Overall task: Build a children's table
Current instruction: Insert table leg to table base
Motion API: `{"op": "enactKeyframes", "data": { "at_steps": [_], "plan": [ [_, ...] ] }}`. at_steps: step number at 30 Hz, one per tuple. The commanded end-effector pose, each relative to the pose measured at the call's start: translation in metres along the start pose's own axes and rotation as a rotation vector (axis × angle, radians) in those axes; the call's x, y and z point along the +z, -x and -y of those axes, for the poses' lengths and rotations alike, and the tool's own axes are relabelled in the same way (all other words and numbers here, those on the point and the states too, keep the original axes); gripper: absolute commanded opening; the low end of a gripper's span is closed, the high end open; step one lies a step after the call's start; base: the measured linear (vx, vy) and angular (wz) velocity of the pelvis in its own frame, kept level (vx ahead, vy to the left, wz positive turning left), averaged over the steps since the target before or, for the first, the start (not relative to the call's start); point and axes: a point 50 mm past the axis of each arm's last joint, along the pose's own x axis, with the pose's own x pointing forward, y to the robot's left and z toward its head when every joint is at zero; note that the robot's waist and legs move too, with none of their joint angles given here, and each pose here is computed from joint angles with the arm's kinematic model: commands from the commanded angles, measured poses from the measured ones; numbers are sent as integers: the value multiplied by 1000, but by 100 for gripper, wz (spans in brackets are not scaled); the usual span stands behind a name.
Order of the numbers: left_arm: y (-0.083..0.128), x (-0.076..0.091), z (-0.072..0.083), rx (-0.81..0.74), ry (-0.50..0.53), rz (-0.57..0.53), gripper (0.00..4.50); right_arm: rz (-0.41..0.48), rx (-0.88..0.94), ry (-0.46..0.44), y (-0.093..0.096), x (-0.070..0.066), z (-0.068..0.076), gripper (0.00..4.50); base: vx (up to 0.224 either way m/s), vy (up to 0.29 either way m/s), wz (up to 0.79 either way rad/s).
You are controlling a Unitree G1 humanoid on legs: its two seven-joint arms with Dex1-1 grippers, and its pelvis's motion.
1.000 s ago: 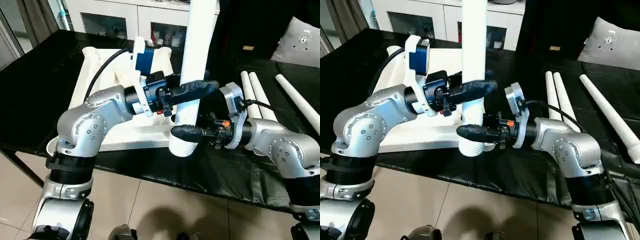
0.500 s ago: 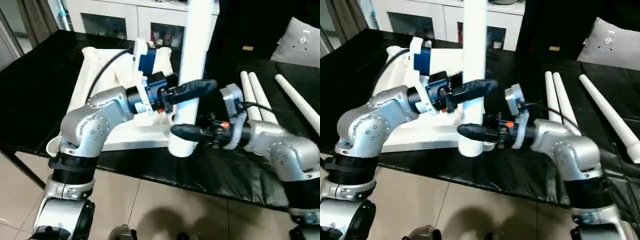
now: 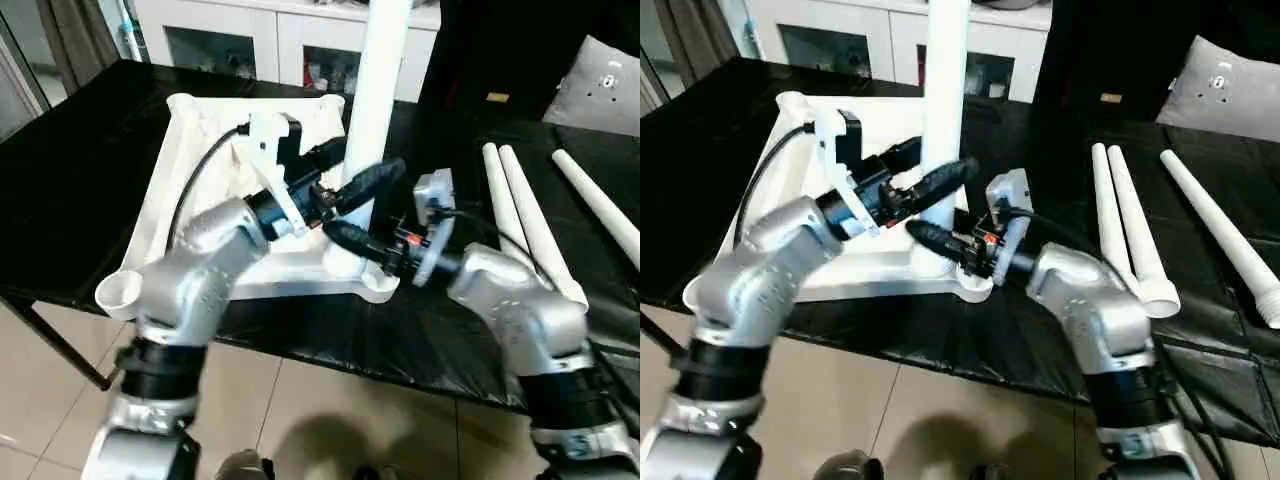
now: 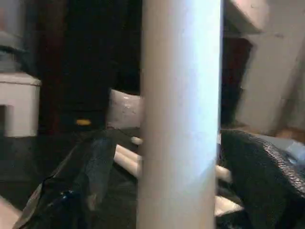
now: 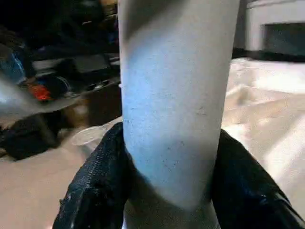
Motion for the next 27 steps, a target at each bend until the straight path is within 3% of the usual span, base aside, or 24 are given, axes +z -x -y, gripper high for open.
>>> {"op": "enactKeyframes", "data": {
  "at_steps": [1,4,15,27],
  "plan": [
    [-4,-2,1,77,-72,23,366,40,-59,40,-3,6,4,193,0,0,0],
    [-6,-7,0,133,-77,41,358,43,-97,41,-5,3,5,193,0,0,0],
    [-11,-22,5,115,-121,-30,358,41,-98,79,-10,-1,2,193,0,0,0],
    [-10,-24,2,126,-132,-36,237,38,-84,83,-11,-3,1,193,0,0,0]
  ]
}}
